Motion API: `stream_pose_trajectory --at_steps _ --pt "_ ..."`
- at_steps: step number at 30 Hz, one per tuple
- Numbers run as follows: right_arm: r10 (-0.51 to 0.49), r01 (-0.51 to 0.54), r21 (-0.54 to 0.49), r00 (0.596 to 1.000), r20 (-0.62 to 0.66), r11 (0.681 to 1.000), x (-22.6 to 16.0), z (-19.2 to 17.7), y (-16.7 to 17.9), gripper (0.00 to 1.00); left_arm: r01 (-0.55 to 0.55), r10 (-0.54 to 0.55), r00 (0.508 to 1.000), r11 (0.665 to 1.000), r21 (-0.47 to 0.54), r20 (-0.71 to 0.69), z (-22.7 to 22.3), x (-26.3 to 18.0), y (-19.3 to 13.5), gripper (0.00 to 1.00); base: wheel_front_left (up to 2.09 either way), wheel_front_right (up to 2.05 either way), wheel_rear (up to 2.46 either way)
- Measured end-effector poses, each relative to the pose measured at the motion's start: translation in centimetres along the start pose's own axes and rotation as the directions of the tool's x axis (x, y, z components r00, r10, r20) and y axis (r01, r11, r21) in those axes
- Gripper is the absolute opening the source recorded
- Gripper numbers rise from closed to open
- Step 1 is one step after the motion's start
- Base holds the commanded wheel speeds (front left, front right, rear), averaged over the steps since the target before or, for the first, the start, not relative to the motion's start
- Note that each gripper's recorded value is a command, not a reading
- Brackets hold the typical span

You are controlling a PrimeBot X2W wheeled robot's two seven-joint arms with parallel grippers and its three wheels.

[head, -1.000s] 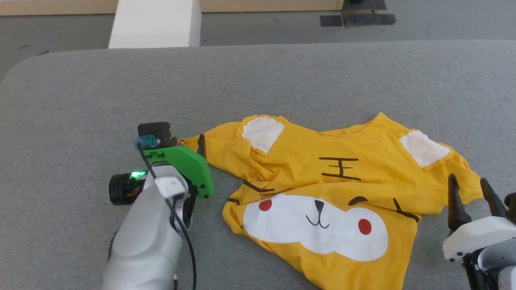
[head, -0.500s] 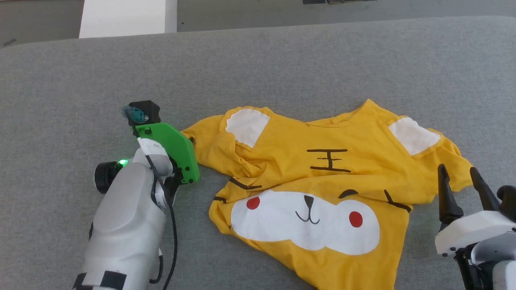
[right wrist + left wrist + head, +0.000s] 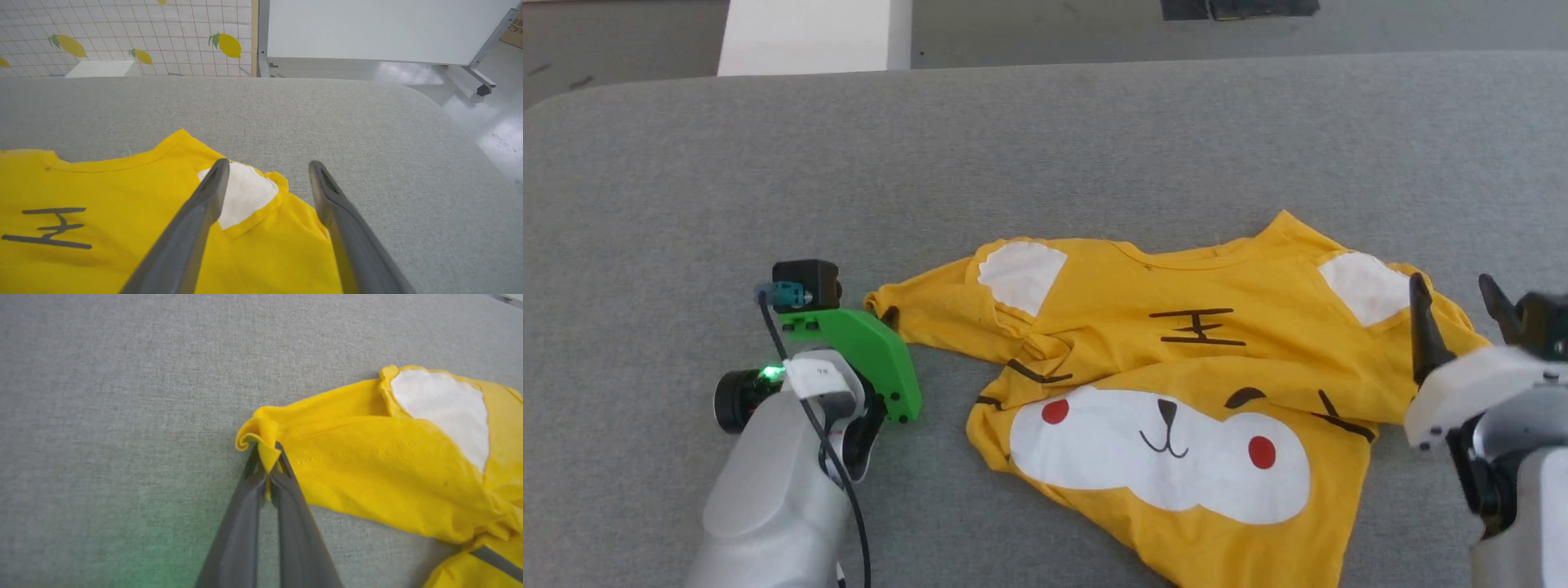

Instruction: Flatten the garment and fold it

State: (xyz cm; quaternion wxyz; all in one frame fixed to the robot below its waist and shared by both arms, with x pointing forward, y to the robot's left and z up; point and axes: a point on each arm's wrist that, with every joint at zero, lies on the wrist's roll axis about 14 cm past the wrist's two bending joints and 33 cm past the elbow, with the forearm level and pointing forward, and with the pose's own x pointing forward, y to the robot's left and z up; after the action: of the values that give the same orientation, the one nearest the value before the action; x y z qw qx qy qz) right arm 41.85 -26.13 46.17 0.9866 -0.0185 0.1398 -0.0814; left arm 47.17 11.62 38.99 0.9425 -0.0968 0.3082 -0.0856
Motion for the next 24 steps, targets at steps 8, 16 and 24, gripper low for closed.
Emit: stream_pose_trajectory --at_steps 8,16,24 --pt "-0.038 0.031 -0.024 0.937 -0.348 0.999 3.4 -4.4 -0.2 1.00 -0.020 0.020 1.000 0.999 -0.028 0.001 -0.4 -1.5 1.3 0.00 0.00 0.00 0.00" --pt "-0.026 -0.006 -0.048 0.766 -0.642 0.999 4.2 -8.3 0.9 0.19 -0.023 0.022 1.000 0.999 -0.037 -0.015 -0.9 -1.8 1.9 0.00 0.00 0.00 0.00" --pt "-0.007 -0.025 -0.041 0.759 -0.651 0.999 4.2 -7.5 1.2 0.00 0.022 -0.022 1.000 1.000 0.000 0.004 -0.2 -1.8 1.3 0.00 0.00 0.00 0.00"
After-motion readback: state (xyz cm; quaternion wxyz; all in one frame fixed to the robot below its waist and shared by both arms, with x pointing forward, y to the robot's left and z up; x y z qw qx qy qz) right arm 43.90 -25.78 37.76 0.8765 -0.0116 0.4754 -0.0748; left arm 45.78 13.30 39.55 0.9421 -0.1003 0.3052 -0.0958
